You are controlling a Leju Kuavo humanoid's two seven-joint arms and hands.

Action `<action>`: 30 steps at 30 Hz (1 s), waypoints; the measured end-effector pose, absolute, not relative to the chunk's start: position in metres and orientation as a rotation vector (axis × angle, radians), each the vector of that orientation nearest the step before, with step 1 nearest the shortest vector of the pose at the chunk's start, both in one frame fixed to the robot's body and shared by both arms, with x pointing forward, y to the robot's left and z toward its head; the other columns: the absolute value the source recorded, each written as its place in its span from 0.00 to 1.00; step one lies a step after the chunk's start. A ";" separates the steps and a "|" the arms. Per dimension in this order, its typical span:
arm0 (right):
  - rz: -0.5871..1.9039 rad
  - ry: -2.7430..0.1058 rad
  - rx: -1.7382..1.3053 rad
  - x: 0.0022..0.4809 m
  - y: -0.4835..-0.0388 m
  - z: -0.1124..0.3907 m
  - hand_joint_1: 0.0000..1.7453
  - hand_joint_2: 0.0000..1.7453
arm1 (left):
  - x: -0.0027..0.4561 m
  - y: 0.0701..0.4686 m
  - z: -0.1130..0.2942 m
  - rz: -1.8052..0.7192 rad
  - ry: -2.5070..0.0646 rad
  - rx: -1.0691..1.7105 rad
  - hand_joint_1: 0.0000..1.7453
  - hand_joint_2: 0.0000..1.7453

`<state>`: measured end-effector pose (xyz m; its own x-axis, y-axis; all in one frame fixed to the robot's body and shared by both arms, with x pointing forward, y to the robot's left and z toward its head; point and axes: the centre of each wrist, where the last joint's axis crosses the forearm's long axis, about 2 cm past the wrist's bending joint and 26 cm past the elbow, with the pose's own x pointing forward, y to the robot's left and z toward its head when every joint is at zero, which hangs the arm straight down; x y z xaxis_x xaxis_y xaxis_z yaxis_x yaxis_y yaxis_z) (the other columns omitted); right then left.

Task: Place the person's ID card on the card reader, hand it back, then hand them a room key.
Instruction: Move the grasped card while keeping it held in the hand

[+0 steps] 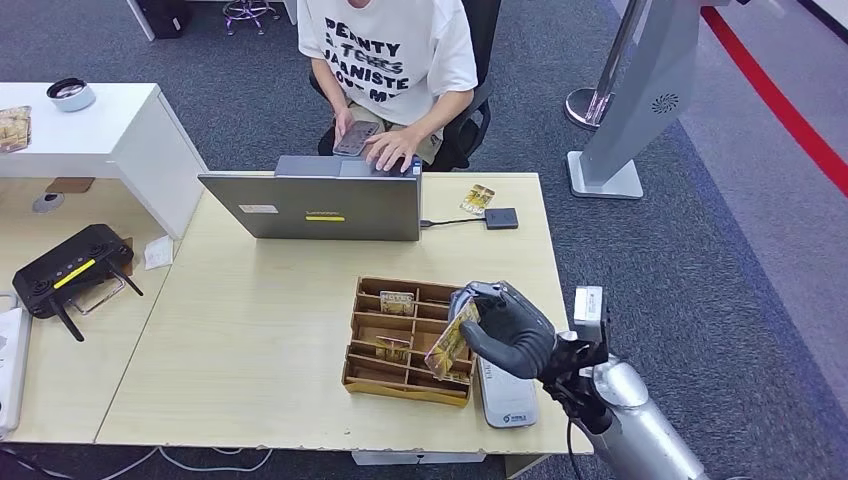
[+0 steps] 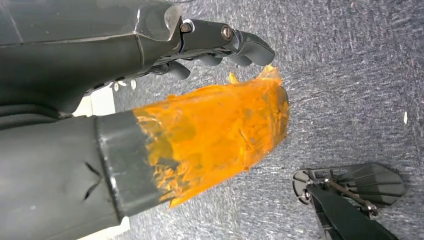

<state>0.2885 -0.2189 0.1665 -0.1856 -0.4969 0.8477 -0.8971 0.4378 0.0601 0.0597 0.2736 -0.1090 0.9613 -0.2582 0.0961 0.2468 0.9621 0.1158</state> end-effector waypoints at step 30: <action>0.610 -1.833 0.440 0.242 -0.328 0.120 1.00 1.00 | 0.050 0.276 -0.110 -0.142 -0.091 0.100 0.00 0.00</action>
<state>0.2416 -0.3283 0.1199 -0.3301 -0.0054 0.9439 -0.5696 0.7986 -0.1946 0.0501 0.2761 -0.1103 0.9858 -0.1458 0.0836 0.1366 0.9849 0.1063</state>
